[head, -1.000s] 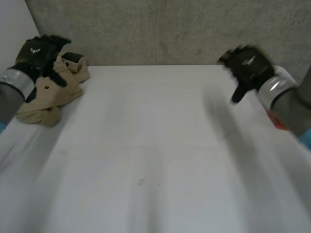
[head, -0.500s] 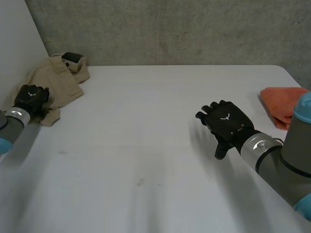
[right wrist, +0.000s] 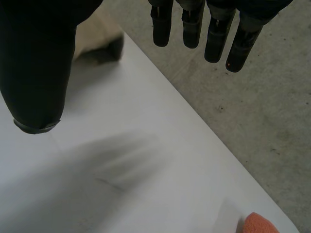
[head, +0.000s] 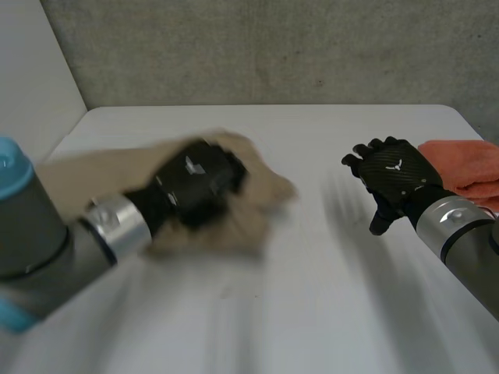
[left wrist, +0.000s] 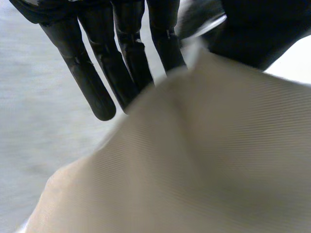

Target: Fold the laundry.

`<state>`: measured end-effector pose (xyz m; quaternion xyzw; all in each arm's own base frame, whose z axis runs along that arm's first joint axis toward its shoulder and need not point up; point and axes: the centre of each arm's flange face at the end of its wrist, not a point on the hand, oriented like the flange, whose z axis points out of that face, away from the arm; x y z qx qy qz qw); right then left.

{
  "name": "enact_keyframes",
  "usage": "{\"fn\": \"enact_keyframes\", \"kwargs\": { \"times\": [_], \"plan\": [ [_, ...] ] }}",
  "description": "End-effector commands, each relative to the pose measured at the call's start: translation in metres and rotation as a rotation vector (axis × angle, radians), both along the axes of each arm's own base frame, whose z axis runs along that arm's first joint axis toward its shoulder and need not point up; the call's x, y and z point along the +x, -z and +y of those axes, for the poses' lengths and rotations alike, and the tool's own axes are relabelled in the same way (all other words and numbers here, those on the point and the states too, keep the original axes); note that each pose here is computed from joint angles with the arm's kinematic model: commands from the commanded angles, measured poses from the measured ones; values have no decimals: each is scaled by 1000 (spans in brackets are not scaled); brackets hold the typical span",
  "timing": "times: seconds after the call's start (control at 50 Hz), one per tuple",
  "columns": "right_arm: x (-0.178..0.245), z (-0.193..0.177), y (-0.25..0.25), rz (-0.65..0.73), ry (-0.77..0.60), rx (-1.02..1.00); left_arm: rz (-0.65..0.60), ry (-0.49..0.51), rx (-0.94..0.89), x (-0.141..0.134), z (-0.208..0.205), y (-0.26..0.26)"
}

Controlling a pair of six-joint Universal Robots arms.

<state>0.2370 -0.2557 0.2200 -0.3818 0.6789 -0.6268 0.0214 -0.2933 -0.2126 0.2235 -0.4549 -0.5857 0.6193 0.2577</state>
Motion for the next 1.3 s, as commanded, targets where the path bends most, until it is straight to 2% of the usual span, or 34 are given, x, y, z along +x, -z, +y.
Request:
{"fn": "enact_keyframes", "kwargs": {
  "times": [0.02,0.1,0.18,0.2,0.26,0.28,0.32,0.36,0.46,0.72,0.86,1.0,1.12,1.3],
  "plan": [
    [2,2,2,-1,-9,15,-68,155,174,-4,49,11],
    [3,3,5,-7,-9,34,-78,67,186,1,35,4],
    [2,5,6,-4,-8,55,-87,-97,180,13,14,1],
    [2,6,6,-3,-10,59,-84,-171,194,17,8,1],
    [1,10,9,11,-11,101,-81,-288,222,25,2,3],
    [2,11,10,19,-17,117,-76,-366,238,31,-1,4],
    [2,16,14,31,-27,161,-74,-448,250,38,-2,5],
    [4,25,18,47,-59,231,-77,-544,257,47,-3,7],
    [13,44,26,60,-165,292,-100,-672,253,63,-1,11],
    [40,54,77,146,-305,213,-125,-782,292,88,-22,26],
    [42,42,96,195,-244,155,-164,-799,325,90,-38,50],
    [46,35,96,206,-233,100,-224,-768,344,83,-41,70],
    [46,32,84,190,-222,76,-202,-715,298,68,-35,54],
    [32,52,-38,136,-202,-70,-18,-610,98,53,0,-50]
  ]
}}
